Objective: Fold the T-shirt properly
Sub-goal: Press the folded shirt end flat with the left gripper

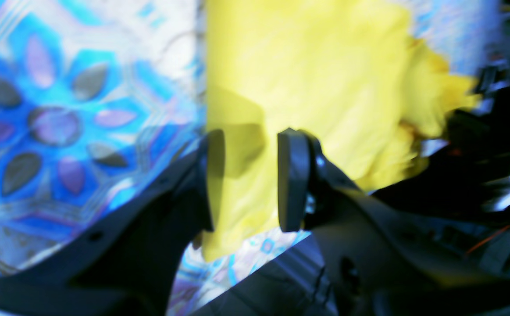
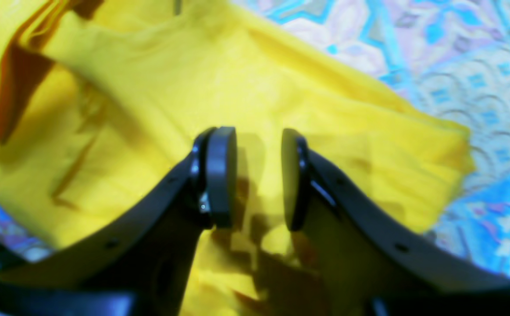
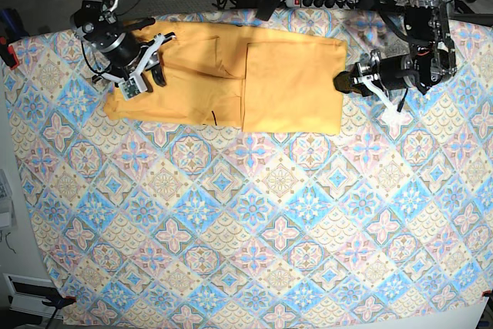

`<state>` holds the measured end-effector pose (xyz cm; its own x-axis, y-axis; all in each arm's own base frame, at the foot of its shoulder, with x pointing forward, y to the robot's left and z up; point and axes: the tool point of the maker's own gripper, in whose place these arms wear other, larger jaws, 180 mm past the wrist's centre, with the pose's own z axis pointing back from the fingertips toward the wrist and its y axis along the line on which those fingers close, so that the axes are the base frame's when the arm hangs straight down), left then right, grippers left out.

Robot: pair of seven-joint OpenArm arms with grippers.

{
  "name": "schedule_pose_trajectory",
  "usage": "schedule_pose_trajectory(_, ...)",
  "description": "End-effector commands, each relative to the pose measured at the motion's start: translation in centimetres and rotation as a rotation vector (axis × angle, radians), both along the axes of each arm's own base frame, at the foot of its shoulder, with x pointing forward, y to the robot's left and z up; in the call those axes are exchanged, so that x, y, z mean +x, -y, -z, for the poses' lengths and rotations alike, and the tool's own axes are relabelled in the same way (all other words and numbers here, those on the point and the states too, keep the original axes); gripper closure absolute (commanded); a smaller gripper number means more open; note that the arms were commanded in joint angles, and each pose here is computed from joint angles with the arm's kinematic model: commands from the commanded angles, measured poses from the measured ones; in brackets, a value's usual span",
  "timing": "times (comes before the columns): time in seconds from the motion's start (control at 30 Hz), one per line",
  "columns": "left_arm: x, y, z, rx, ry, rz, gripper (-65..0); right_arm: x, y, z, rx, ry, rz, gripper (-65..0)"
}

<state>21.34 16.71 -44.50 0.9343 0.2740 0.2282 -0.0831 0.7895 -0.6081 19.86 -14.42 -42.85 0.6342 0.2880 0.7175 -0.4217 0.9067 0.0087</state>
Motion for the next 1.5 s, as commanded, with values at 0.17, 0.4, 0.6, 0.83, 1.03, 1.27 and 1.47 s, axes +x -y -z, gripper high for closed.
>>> schedule_pose_trajectory(0.17,1.0,0.0,-0.6,0.029,0.033,0.028,-24.8,0.7,-0.1,-1.1,0.015,0.046,-0.001,-16.9)
schedule_pose_trajectory(0.4,0.6,0.3,0.0,0.052,0.018,0.055,-39.7,0.7,-0.1,-1.1,0.017,0.049,-0.001,-16.9)
schedule_pose_trajectory(0.6,0.7,1.9,0.5,0.044,0.029,0.065,-39.6,0.7,0.0,-1.1,0.016,0.049,0.000,-16.9)
schedule_pose_trajectory(0.83,0.1,4.5,1.4,0.044,0.036,0.125,-36.3,0.8,0.2,-1.2,0.012,0.051,0.007,-16.9)
schedule_pose_trajectory(1.03,-0.3,4.4,2.1,0.032,0.008,0.111,-34.1,0.7,0.2,-1.8,0.005,0.064,0.002,-16.9)
schedule_pose_trajectory(1.27,-0.6,3.1,2.2,0.046,0.001,0.084,-34.1,0.6,0.0,-1.7,0.007,0.060,-0.002,-16.9)
schedule_pose_trajectory(1.47,-0.4,-0.2,1.9,0.092,0.006,0.022,-34.1,0.6,0.2,-1.7,0.005,0.060,0.002,-16.9)
